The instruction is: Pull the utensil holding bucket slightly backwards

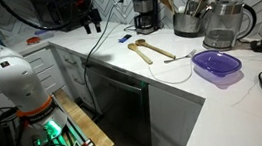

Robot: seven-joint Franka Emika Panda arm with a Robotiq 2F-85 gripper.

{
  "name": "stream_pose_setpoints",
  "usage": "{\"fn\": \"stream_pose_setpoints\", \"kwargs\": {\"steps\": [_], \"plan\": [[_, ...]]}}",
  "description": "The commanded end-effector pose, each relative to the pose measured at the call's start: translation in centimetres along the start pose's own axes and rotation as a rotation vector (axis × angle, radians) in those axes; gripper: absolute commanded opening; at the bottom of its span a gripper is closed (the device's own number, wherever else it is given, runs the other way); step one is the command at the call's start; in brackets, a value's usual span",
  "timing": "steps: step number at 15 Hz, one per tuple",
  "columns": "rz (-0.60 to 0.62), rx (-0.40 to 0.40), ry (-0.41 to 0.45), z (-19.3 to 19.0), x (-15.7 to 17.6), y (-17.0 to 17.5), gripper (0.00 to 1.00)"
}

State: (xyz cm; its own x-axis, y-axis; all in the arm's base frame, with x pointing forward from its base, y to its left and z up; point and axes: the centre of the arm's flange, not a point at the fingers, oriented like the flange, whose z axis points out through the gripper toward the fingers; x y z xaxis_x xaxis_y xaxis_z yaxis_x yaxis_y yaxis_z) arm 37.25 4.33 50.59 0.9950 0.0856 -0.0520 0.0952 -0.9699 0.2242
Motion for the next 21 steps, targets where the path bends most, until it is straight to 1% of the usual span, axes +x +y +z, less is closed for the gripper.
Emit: {"fn": "stream_pose_setpoints", "kwargs": {"steps": [1,3,6,9,11,13,16,17,19,21], "plan": [[0.099,0.011,0.126,-1.4,5.1,5.5,1.00],[0.120,0.032,0.207,-2.7,7.7,7.9,1.00],[0.139,0.017,0.315,-4.1,11.8,10.0,1.00],[0.159,0.030,0.393,-5.0,15.9,11.7,1.00],[0.201,0.029,0.450,-5.5,18.8,13.0,1.00],[0.234,0.025,0.481,-5.8,21.5,14.1,1.00],[0.256,0.032,0.486,-5.5,24.9,15.2,1.00],[0.229,0.024,0.485,-5.3,21.6,14.2,1.00],[0.236,0.023,0.487,-4.9,23.3,14.6,1.00],[0.240,0.023,0.487,-4.7,24.0,14.7,1.00]]}}
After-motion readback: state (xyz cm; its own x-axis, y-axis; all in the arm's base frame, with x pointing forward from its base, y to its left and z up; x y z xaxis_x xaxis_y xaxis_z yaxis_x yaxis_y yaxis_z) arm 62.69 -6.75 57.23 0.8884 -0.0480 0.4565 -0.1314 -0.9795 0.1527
